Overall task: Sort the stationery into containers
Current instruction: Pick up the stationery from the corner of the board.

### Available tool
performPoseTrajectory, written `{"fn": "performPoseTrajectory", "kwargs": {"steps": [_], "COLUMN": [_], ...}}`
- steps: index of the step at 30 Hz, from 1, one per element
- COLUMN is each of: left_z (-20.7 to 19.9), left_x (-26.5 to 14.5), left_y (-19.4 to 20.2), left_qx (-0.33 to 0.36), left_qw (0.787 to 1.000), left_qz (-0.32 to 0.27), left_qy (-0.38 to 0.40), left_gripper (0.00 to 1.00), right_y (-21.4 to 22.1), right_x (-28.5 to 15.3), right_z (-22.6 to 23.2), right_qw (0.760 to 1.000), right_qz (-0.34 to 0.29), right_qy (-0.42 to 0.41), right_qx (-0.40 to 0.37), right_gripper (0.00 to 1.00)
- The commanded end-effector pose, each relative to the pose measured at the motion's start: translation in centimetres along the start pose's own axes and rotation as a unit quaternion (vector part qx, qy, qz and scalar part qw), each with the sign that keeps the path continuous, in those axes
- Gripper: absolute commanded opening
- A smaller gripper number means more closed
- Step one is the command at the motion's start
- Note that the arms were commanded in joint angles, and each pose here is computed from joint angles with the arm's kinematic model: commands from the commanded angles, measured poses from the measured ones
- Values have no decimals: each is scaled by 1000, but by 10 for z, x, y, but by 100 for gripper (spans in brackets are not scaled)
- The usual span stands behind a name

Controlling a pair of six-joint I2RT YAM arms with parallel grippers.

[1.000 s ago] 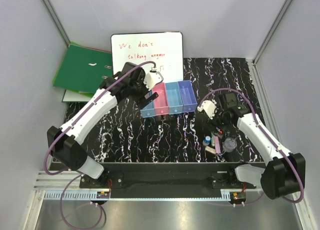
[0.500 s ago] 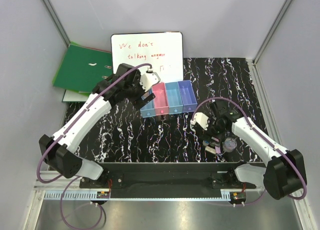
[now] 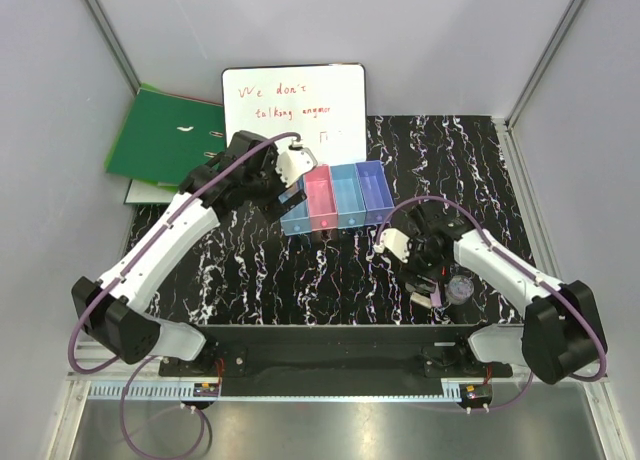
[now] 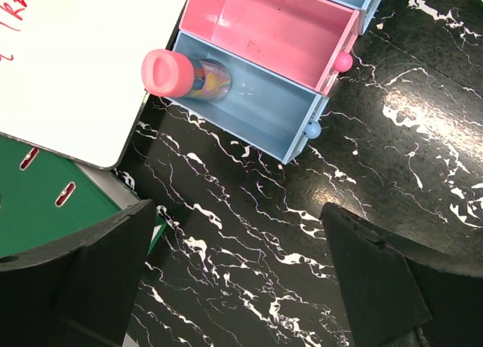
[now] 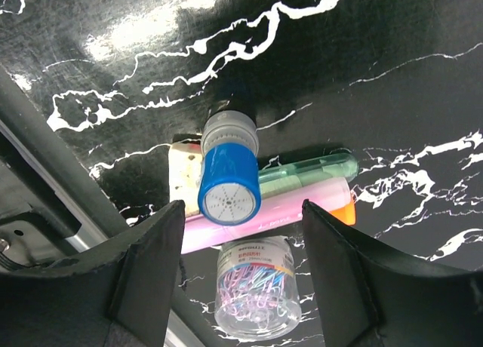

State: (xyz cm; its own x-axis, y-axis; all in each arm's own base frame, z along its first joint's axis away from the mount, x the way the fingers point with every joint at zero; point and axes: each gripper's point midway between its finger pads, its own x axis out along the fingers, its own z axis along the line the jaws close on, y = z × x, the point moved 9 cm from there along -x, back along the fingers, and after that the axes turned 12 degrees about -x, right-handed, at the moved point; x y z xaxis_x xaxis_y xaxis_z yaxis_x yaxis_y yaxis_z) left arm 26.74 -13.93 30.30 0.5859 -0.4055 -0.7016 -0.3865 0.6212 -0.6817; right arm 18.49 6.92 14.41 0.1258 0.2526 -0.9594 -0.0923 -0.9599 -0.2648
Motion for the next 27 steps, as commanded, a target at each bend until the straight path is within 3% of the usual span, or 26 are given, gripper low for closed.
{"fn": "performPoseTrajectory", "kwargs": {"steps": [1,6,11,14,15,19,22,27], "left_z": [2,1,1,3,5,13,17,23], "left_x": [-14,-14,-16,-18,-18,-19,-18,-13], "left_y": [-5,-1,0,2,2,9,18,33], "left_qx": [8,6,7,0,-2,-33,-56,-96], "left_qw": [999,999,999,999,998,996,992,983], "left_qz": [-32,-34,-37,-39,-42,-42,-43,-38], "left_qy": [-20,-22,-26,-37,-42,-74,-102,-151], "left_gripper": [99,99,99,99,99,99,99,99], "right_y": [-13,-17,-22,-24,-25,-26,-28,-48], "right_x": [-3,0,1,2,1,-3,-8,-35], "right_z": [-12,-17,-23,-26,-26,-30,-33,-54], "right_qw": [999,999,999,999,999,998,998,994], "right_qz": [-19,-19,-18,-17,-17,-16,-16,-40], "right_qy": [21,23,27,30,32,45,56,103], "right_qx": [-22,-24,-31,-35,-35,-36,-34,-15], "right_gripper": [70,68,58,40,28,8,0,0]}}
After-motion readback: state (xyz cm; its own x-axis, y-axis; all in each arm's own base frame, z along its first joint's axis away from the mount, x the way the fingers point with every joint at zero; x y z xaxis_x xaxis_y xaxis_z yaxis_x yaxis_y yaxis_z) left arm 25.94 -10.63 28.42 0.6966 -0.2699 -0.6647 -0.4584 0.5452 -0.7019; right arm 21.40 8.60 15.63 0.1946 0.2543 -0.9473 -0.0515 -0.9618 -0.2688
